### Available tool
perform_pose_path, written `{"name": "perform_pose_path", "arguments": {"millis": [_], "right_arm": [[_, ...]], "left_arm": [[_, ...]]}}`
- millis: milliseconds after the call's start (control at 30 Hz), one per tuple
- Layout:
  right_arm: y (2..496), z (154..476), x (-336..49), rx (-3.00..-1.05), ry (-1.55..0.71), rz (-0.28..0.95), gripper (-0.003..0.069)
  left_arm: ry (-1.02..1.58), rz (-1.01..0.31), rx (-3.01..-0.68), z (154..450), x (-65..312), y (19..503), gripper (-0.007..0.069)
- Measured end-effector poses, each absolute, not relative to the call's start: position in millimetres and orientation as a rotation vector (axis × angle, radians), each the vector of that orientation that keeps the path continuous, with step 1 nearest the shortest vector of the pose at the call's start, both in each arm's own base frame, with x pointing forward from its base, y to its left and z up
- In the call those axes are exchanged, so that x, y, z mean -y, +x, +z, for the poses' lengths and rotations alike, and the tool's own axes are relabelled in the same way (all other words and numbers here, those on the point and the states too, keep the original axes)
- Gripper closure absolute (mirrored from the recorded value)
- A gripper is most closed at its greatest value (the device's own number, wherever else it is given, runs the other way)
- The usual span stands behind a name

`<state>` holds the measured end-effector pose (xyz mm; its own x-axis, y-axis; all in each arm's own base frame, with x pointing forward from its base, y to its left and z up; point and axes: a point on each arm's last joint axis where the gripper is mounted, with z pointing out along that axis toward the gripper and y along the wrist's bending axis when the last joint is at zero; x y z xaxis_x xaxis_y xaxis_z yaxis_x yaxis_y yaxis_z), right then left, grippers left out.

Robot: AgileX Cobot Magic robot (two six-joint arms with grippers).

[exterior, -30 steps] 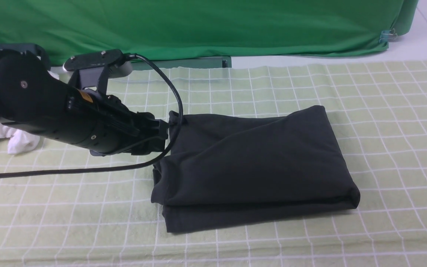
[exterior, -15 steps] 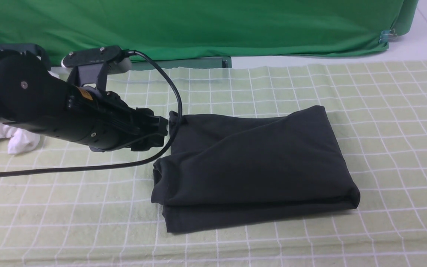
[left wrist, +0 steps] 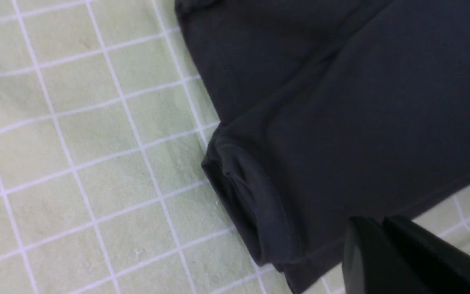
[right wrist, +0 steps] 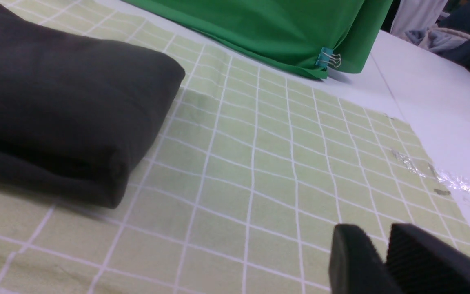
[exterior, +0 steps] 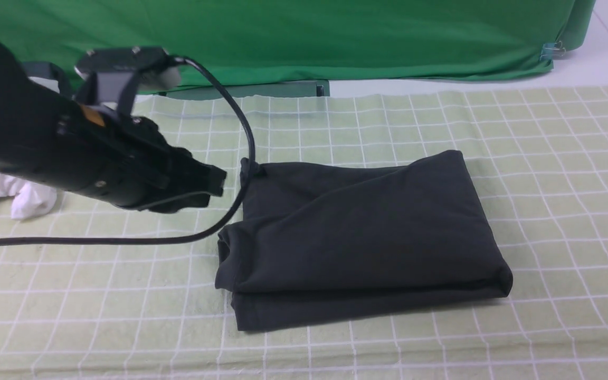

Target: Fold a long-sleeved shirt over a green coffee tablecloth.

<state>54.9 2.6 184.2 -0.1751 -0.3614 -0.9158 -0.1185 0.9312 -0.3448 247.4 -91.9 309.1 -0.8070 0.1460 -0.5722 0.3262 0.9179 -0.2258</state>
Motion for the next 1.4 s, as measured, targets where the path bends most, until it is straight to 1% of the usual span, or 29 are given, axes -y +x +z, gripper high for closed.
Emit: {"name": "perform_pose_path", "arguments": {"millis": [33,167,200,233,300,367,500,667,800,833,933,1167,1267,1400], "right_arm": [[55,184,-2,-1.747,-0.361,-0.225,0.0517],[55,184,-2,-1.748,-0.355,-0.22,0.051],[55,184,-3,-1.753,-0.321,-0.192,0.0506],[55,184,-2,-1.755,-0.324,-0.178,0.0505],[55,184,-2,-1.762,-0.258,-0.141,0.0501],[55,184,-2,-1.763,-0.245,-0.131,0.0498],[55,184,-2,-1.765,-0.228,-0.117,0.0492],[55,184,-2,-1.765,-0.224,-0.113,0.0483],[55,184,-2,-1.765,-0.224,-0.113,0.0476],[55,184,-2,-1.766,-0.222,-0.115,0.0472],[55,184,-1,-1.768,-0.208,-0.127,0.0466],[55,184,0,-1.771,-0.177,-0.151,0.0455],[55,184,1,-1.772,-0.172,-0.155,0.0447],[55,184,1,-1.772,-0.168,-0.154,0.0438]], "left_arm": [[0.376,-0.422,-2.479,320,89,237,0.0612],[0.435,-0.415,-2.453,334,85,218,0.0614],[0.459,-0.412,-2.448,341,82,207,0.0614],[0.46,-0.411,-2.447,342,82,206,0.0614],[0.47,-0.41,-2.421,348,78,194,0.0614],[0.472,-0.409,-2.413,348,77,190,0.0614],[0.465,-0.404,-2.405,339,74,179,0.0614],[0.448,-0.393,-2.415,313,72,176,0.0614],[0.43,-0.382,-2.394,304,71,178,0.0614],[0.416,-0.37,-2.355,302,70,181,0.0614],[0.401,-0.356,-2.305,303,70,184,0.0614],[0.427,-0.342,-2.275,305,69,182,0.0614],[0.457,-0.344,-2.264,312,67,170,0.0614],[0.49,-0.354,-2.216,319,60,142,0.0614]]}}
